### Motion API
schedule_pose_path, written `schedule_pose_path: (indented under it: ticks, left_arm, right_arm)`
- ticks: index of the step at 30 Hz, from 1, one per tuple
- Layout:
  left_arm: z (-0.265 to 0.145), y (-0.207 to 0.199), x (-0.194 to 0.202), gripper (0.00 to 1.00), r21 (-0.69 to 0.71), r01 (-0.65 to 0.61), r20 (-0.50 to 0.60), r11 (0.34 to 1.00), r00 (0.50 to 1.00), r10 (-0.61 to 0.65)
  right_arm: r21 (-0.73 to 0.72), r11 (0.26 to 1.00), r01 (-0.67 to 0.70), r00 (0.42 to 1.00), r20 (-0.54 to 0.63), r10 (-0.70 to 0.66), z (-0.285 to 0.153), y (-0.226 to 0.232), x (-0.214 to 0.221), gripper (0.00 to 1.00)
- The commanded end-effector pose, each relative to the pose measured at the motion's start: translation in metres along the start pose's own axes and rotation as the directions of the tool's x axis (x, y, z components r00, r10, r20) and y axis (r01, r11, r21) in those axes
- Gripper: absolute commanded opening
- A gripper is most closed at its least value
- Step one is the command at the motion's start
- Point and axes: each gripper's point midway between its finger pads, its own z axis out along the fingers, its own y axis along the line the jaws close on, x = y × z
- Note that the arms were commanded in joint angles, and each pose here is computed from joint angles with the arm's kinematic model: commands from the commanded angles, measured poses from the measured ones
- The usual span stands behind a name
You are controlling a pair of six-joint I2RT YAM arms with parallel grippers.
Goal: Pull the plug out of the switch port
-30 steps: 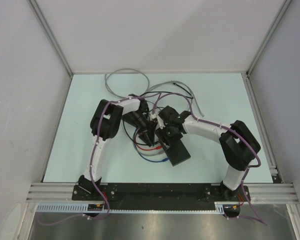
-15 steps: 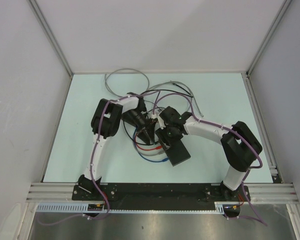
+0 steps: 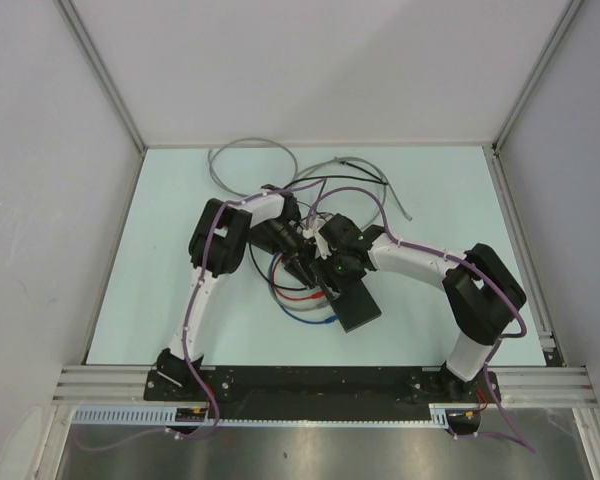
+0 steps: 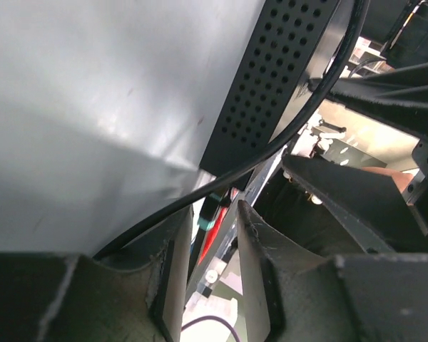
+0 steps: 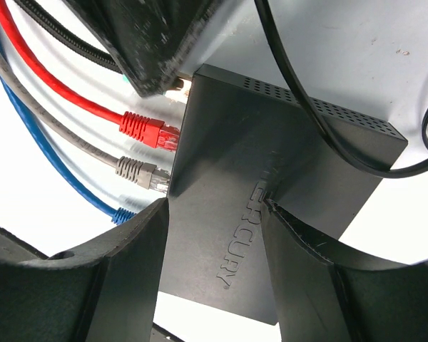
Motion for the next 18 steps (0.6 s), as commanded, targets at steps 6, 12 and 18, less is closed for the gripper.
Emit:
schedule_pose_path:
  ticks: [6, 12, 18]
  left_arm:
    - [0.045, 0.056, 0.011, 0.31, -0.141, 0.133, -0.096, 0.981, 0.984, -0.147]
    - [0.051, 0.067, 0.021, 0.14, -0.223, 0.125, -0.134, 0.967, 0.979, -0.157]
    - [0.024, 0.11, 0.043, 0.0, -0.543, 0.08, -0.158, 0.836, 0.968, -0.196]
  right_arm:
    - [0.078, 0.997, 0.0, 0.972, -0.233, 0.018, 0.034, -0.024, 0.071, 0.61]
    - [0.077, 0.997, -0.002, 0.972, -0.233, 0.02, 0.034, -0.024, 0.071, 0.61]
    - [0.079, 0.997, -0.009, 0.971, -0.238, 0.028, 0.034, -0.026, 0.072, 0.61]
